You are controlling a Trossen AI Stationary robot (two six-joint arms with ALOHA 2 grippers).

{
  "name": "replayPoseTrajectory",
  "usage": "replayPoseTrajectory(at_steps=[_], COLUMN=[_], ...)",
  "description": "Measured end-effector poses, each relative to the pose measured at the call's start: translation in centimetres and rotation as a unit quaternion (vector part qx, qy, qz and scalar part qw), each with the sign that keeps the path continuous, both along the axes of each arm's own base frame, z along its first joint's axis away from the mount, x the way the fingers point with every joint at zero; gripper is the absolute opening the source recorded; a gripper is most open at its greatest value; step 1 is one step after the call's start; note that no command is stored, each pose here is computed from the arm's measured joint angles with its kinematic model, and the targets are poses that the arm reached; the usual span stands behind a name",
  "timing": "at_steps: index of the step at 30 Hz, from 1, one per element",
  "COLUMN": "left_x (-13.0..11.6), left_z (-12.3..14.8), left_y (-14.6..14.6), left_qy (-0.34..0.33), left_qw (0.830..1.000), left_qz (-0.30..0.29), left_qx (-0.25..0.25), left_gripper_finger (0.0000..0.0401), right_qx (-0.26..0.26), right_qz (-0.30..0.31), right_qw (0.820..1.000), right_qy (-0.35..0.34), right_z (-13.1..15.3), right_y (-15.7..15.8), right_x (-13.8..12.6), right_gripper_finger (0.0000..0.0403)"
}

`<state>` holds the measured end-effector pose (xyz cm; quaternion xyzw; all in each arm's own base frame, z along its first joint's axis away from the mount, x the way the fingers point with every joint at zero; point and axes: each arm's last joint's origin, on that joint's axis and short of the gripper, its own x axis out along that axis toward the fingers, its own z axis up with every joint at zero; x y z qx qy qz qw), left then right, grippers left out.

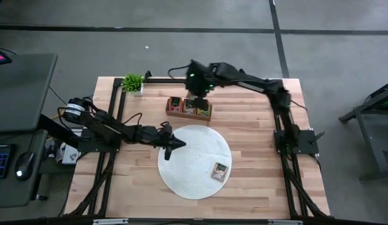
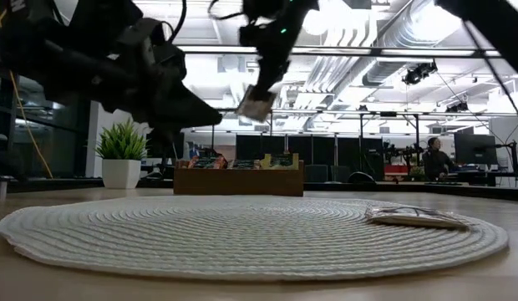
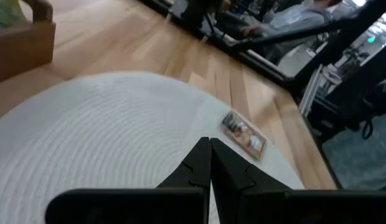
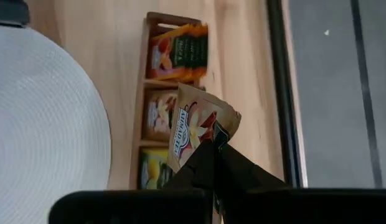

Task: Pick & Place Tea
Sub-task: Put the brown tea bag into the middle section of the wooden organizer

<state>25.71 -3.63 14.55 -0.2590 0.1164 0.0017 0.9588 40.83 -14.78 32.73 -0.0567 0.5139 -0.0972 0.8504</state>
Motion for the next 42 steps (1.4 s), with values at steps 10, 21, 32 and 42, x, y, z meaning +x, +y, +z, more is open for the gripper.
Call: replayPoseTrajectory(at_steps=[10, 21, 32, 42], left_x=[-0.7, -0.7, -0.7, -0.7], left_z=[-0.7, -0.8, -0.8, -0.8], left_y=[-0.1, -0.2, -0.2, -0.2], left_qy=[0.013, 0.014, 0.014, 0.014], left_qw=[0.999, 0.999, 0.999, 0.999], left_qz=[-0.033, -0.046, -0.047, -0.048], left_qx=[0.002, 0.005, 0.005, 0.004], left_gripper_finger=[0.0, 0.0, 0.0, 0.0], right_qx=[-0.024, -0.031, -0.002, 0.012], right_qz=[0.062, 0.066, 0.078, 0.082], right_qw=[0.995, 0.992, 0.993, 0.992], right_qy=[0.076, 0.103, 0.086, 0.093], right_z=[-5.8, -8.8, -9.4, -10.2], right_y=[0.4, 0.1, 0.0, 0.0], right_x=[4.5, 5.6, 6.0, 6.1], right_gripper_finger=[0.0, 0.0, 0.0, 0.0])
